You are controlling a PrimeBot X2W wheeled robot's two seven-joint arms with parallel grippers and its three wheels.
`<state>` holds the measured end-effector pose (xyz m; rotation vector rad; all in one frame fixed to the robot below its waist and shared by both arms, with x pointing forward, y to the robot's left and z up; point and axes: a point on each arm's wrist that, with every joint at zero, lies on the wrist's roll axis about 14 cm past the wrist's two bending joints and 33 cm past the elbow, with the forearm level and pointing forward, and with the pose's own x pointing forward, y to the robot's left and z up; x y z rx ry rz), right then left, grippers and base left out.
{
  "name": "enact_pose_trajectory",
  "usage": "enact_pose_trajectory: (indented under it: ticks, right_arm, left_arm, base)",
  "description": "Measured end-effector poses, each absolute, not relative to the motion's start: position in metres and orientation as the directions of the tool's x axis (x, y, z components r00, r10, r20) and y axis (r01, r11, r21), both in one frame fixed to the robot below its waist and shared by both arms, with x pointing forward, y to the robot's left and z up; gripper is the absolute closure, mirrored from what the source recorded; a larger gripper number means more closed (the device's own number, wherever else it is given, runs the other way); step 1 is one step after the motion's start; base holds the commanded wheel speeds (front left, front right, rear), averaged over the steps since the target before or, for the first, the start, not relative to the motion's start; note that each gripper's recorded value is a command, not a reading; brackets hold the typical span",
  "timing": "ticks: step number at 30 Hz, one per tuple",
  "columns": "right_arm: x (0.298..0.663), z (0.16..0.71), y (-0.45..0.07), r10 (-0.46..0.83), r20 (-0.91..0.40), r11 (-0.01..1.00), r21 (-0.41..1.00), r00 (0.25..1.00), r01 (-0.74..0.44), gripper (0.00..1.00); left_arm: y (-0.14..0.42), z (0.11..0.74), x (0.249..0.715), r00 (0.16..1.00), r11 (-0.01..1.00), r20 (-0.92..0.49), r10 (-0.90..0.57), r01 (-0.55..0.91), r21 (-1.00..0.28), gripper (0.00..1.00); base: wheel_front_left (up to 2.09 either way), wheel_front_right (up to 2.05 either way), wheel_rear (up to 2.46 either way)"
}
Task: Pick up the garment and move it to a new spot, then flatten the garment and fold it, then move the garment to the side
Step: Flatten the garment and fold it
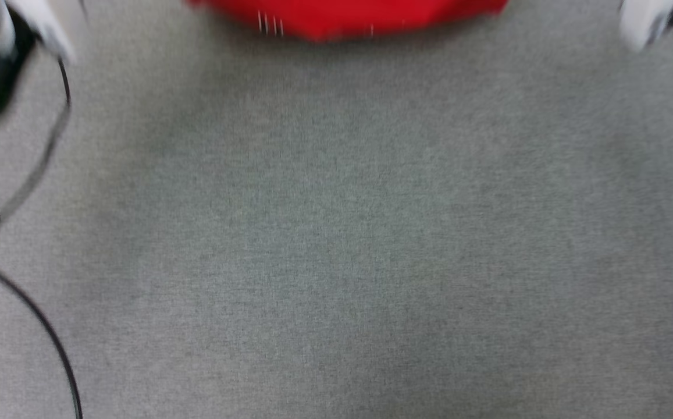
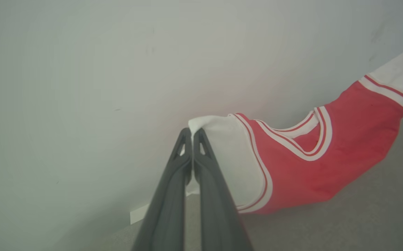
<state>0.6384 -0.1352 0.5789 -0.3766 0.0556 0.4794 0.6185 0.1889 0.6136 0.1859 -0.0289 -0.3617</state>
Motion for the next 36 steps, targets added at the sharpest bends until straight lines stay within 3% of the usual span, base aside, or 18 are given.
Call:
enact_pose_trajectory:
  ticks: [12,18,28,36]
  right_arm:
    - [0.512,0.482,-0.161,0.466,-0.363,0.807,-0.199,0.807,-0.555,1.00]
    - [0.452,0.450,-0.190,0.422,-0.430,0.851,-0.116,0.798,-0.513,1.00]
    - [0.359,0.407,-0.226,0.351,-0.524,0.906,-0.019,0.776,-0.423,1.00]
    - [0.289,0.376,-0.240,0.331,-0.636,0.921,0.057,0.697,-0.385,1.00]
  left_arm:
    - [0.207,0.485,0.468,0.929,0.961,-0.253,-0.270,0.275,-0.015,1.00]
    - [0.221,0.447,0.397,0.907,0.978,-0.366,-0.207,0.196,-0.067,1.00]
    - [0.237,0.421,0.320,0.879,0.991,-0.460,-0.126,0.089,-0.102,1.00]
    - [0.243,0.396,0.260,0.827,0.991,-0.559,-0.070,-0.006,-0.133,1.00]
  base:
    - [0.00,0.00,0.00]
    - [0.00,0.00,0.00]
    - [0.00,0.00,0.00]
    - [0.00,0.00,0.00]
